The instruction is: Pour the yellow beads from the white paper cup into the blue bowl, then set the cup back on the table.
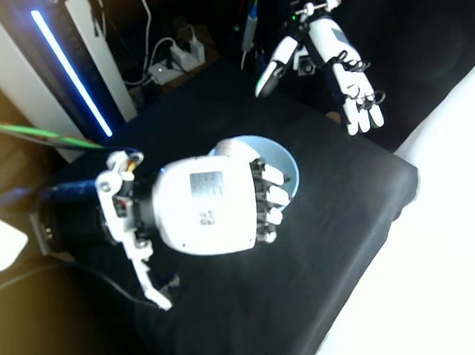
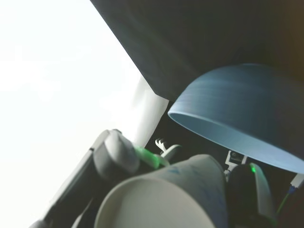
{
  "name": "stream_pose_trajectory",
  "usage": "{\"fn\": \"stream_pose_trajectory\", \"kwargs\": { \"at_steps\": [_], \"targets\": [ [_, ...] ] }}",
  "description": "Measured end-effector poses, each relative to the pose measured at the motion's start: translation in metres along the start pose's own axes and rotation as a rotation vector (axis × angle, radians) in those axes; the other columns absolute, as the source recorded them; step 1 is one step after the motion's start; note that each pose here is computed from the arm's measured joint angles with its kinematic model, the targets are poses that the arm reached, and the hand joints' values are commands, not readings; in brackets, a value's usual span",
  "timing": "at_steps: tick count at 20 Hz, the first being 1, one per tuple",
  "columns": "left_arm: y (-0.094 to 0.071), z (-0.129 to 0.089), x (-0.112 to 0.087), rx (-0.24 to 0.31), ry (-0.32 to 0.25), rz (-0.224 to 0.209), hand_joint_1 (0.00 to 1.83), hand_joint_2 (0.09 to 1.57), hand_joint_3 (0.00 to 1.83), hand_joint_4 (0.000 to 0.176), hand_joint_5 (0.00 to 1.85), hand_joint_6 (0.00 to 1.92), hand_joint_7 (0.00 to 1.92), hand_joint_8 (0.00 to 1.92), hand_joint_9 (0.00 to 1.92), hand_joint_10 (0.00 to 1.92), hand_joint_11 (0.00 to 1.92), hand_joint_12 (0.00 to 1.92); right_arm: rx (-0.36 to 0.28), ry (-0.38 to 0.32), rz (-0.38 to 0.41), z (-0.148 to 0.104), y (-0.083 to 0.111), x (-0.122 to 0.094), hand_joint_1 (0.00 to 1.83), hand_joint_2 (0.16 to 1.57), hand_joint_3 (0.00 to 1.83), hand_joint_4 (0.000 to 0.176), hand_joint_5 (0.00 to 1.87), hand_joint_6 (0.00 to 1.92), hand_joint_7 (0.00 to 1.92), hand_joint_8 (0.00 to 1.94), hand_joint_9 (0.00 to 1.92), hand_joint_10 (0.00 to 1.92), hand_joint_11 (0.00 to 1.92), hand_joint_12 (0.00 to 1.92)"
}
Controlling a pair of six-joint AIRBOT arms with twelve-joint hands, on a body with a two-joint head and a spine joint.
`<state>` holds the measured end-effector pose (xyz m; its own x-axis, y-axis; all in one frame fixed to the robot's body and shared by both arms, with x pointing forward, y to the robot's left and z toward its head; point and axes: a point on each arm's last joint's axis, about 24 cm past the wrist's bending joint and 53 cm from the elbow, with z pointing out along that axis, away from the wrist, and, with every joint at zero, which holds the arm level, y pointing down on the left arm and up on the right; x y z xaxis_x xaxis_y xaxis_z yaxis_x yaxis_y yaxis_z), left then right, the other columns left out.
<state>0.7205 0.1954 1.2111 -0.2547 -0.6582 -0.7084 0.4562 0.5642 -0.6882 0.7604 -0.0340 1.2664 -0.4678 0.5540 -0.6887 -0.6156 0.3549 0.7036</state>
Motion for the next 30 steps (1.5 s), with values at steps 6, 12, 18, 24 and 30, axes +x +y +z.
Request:
{"fn": "stream_pose_trajectory", "kwargs": {
  "at_steps": [6, 12, 18, 24, 30],
  "targets": [
    [0.0, 0.0, 0.0, -0.001, -0.002, -0.002, 0.52, 0.74, 0.0, 0.108, 0.05, 0.01, 0.26, 0.0, 0.19, 0.0, 0.0, 0.0, -0.015, -0.118, 0.09, -0.022, -0.002, -0.046, 1.1, 1.1, 0.0, 0.0, 1.02, 0.91, 0.75, 0.05, 0.45, 0.66, 0.0, 1.77],
    [0.002, 0.0, -0.001, -0.006, -0.004, -0.007, 0.51, 0.73, 0.0, 0.105, 0.05, 0.0, 0.3, 0.01, 0.23, 0.01, 0.04, 0.02, -0.067, -0.197, 0.189, -0.042, 0.0, -0.064, 1.21, 1.13, 0.0, 0.0, 1.06, 0.67, 0.86, 1.19, 0.6, 1.54, 0.47, 1.92],
    [0.003, -0.001, 0.0, -0.011, -0.003, -0.009, 0.54, 0.77, 0.01, 0.105, 0.06, 0.01, 0.28, 0.01, 0.18, 0.01, 0.01, 0.0, -0.047, -0.31, 0.311, -0.078, -0.032, -0.08, 1.05, 1.14, 0.0, 0.05, 0.94, 1.03, 0.91, 0.09, 0.56, 0.57, 0.05, 1.58],
    [0.007, -0.004, 0.003, -0.019, -0.001, -0.017, 0.51, 0.76, 0.0, 0.077, 0.06, 0.0, 0.29, 0.0, 0.21, 0.01, 0.03, 0.02, -0.006, -0.361, 0.381, -0.1, -0.062, -0.073, 0.97, 1.15, 0.0, 0.176, 0.9, 1.1, 0.96, 0.0, 0.61, 0.0, 0.0, 0.83],
    [0.006, -0.006, 0.005, -0.016, 0.001, -0.021, 0.51, 0.78, 0.01, 0.073, 0.05, 0.0, 0.25, 0.0, 0.2, 0.0, 0.03, 0.02, 0.031, -0.389, 0.407, -0.114, -0.082, -0.069, 0.36, 1.02, 0.0, 0.0, 0.94, 0.0, 0.66, 0.0, 0.42, 0.0, 0.0, 0.84]
  ]
}}
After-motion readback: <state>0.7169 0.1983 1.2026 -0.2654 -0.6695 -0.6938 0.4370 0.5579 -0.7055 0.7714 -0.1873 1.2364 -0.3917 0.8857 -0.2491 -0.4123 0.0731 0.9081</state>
